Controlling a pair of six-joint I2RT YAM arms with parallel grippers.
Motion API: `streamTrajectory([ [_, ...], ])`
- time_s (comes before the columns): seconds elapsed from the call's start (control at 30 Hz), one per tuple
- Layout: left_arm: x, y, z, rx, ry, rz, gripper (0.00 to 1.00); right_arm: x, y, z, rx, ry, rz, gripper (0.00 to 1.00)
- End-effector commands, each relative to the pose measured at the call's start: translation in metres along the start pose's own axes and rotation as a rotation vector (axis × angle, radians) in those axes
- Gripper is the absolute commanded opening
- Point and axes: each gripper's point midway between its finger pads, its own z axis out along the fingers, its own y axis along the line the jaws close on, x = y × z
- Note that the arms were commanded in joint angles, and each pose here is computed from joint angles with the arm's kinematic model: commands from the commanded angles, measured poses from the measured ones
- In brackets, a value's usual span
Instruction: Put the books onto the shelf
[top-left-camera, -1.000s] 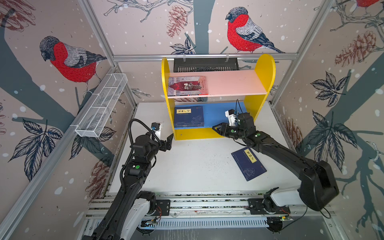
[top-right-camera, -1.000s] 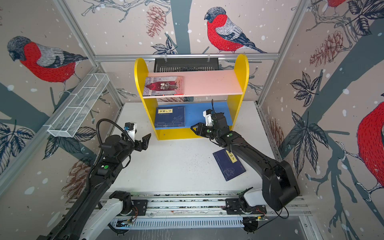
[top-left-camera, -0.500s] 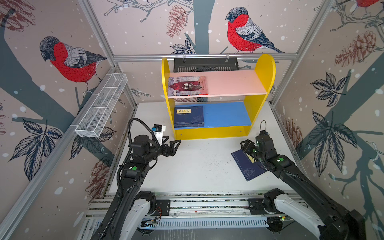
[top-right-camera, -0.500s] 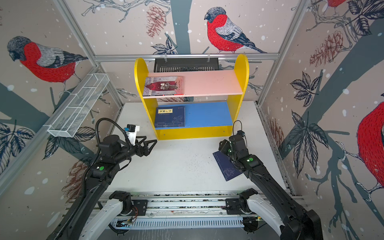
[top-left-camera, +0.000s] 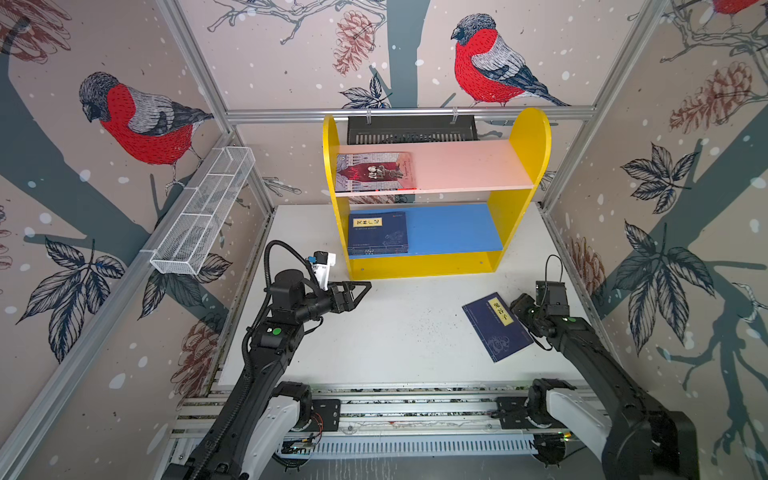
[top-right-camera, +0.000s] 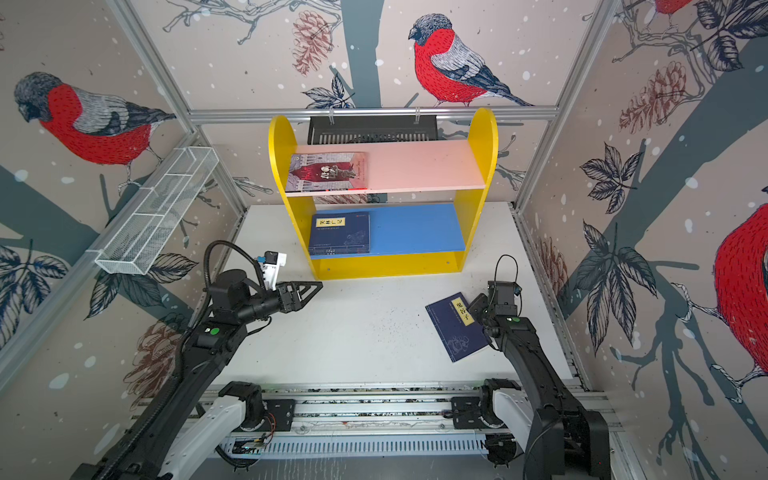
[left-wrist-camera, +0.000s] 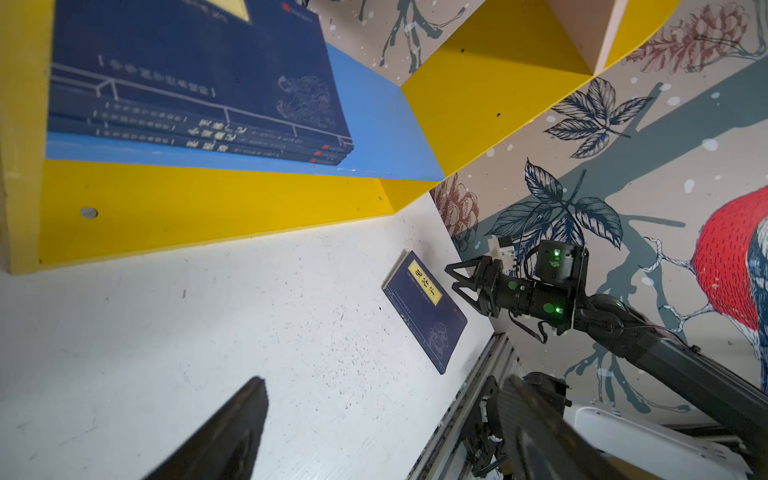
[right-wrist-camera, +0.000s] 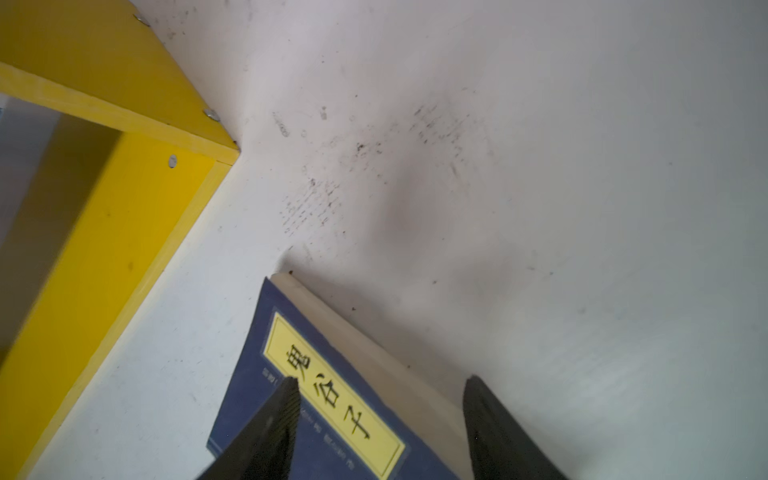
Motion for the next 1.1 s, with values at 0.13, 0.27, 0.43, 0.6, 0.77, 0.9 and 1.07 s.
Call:
streamTrajectory([
  [0.13, -0.003, 0.01, 0.001, -0.019, -0.05, -0.091, 0.88, 0.012, 0.002, 0.008, -0.031, 0.104, -0.07, 0.64],
  [0.27, -0.003, 0.027, -0.003, -0.088, -0.092, -0.124, 0.88, 0.023, 0.013, 0.009, -0.105, 0.151, -0.08, 0.65],
  [0.43, -0.006, 0.047, -0.008, -0.17, -0.127, -0.147, 0.87, 0.028, 0.015, 0.008, -0.124, 0.18, -0.091, 0.64],
  [0.6, -0.007, 0.052, -0.009, -0.188, -0.13, -0.143, 0.87, 0.034, 0.017, 0.011, -0.124, 0.207, -0.109, 0.64],
  [0.77, -0.006, 0.059, -0.011, -0.215, -0.138, -0.145, 0.87, 0.039, 0.01, 0.016, -0.08, 0.241, -0.136, 0.64],
  [0.9, -0.005, 0.06, -0.011, -0.216, -0.132, -0.15, 0.87, 0.032, 0.007, 0.018, -0.032, 0.221, -0.132, 0.64],
  [1.07, -0.002, 0.062, -0.009, -0.216, -0.126, -0.161, 0.87, 0.029, 0.016, 0.024, -0.047, 0.225, -0.149, 0.63],
])
